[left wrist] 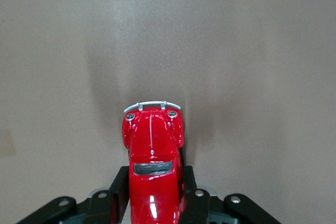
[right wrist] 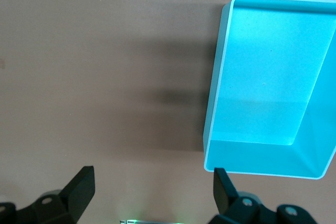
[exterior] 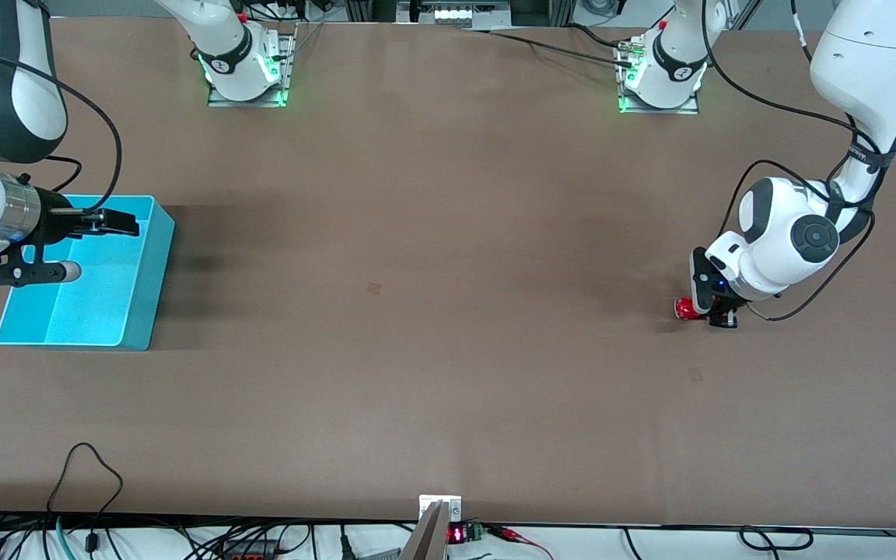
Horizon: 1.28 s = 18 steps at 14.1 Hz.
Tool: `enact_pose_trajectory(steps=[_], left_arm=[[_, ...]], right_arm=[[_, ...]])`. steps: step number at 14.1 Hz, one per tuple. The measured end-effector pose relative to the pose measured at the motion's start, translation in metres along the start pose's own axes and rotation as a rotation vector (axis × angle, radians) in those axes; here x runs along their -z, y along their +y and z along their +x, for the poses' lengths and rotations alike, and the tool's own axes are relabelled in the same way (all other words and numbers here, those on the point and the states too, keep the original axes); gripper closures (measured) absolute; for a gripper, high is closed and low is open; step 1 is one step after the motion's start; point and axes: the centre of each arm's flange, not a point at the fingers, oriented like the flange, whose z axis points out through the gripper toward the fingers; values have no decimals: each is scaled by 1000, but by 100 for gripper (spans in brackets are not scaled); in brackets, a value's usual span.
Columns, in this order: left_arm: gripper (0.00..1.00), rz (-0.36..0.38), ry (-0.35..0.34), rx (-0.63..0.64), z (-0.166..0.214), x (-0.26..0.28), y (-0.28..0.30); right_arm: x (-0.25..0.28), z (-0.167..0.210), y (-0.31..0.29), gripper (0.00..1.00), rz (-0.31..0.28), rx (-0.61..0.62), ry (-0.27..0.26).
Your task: Wind red beetle toy and store in blue box
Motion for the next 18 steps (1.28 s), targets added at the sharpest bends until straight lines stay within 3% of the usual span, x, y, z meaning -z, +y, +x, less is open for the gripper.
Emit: enact_pose_trajectory(steps=[3,10,15,18], left_arm=[[56,5,0,37,-23,0,2],[56,26,-5,27,-135,0,16],[53,28,-1,3,-144,0,16],[29,26,19,-13,-134,-15,11]], right_arm=[[0,0,0,0,0,0,0],[0,0,0,0,0,0,0],[0,0,0,0,0,1,0],[0,0,0,0,0,0,0]])
